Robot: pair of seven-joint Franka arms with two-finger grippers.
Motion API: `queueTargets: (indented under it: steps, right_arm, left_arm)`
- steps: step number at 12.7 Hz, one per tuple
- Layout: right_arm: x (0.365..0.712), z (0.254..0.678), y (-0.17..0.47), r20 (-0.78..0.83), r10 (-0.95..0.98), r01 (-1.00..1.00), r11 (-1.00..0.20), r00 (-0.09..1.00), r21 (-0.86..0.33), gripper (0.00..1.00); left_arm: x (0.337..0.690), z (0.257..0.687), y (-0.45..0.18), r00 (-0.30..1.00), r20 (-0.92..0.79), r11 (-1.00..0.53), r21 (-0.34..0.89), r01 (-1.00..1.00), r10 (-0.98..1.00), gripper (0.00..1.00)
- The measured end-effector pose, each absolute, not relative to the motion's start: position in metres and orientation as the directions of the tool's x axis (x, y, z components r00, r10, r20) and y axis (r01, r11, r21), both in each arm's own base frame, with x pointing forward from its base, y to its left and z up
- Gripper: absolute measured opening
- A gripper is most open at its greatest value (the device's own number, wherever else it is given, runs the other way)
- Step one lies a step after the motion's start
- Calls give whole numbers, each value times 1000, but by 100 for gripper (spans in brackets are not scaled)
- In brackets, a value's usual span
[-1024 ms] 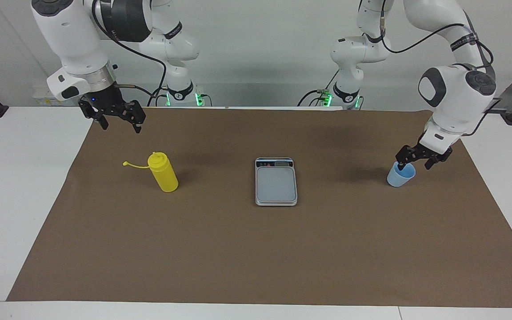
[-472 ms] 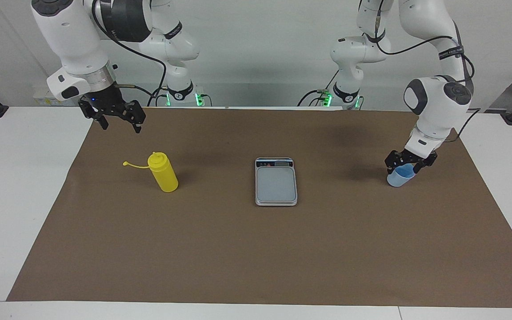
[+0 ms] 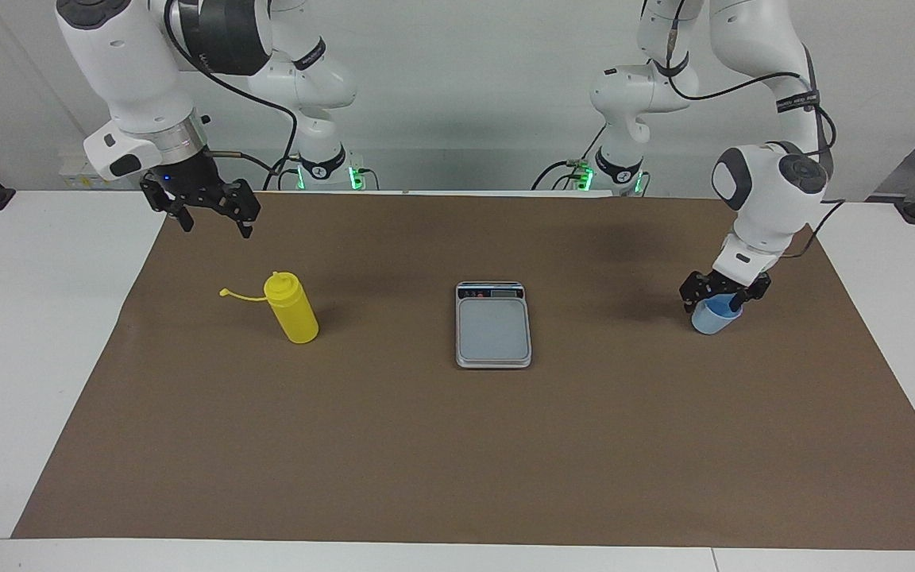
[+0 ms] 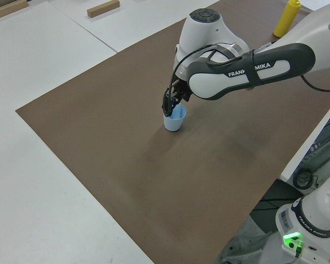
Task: Pour seasoning into cup on scale with both arms
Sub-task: 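Lower the left gripper onto the blue cup and grasp it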
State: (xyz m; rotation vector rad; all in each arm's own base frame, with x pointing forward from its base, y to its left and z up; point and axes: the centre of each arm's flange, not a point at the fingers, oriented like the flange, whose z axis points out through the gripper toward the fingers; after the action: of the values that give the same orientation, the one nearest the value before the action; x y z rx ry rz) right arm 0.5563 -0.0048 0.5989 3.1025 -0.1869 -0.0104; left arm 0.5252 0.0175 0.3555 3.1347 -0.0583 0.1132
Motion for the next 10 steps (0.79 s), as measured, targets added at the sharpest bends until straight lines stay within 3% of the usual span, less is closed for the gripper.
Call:
queueTargets:
  steps: [10]
  right_arm:
    - [556, 599, -5, -5, -120, -120, -992, 993, 34, 100]
  left_arm:
    - [529, 328, 12, 997, 57, -999, 2, -47, -47, 99]
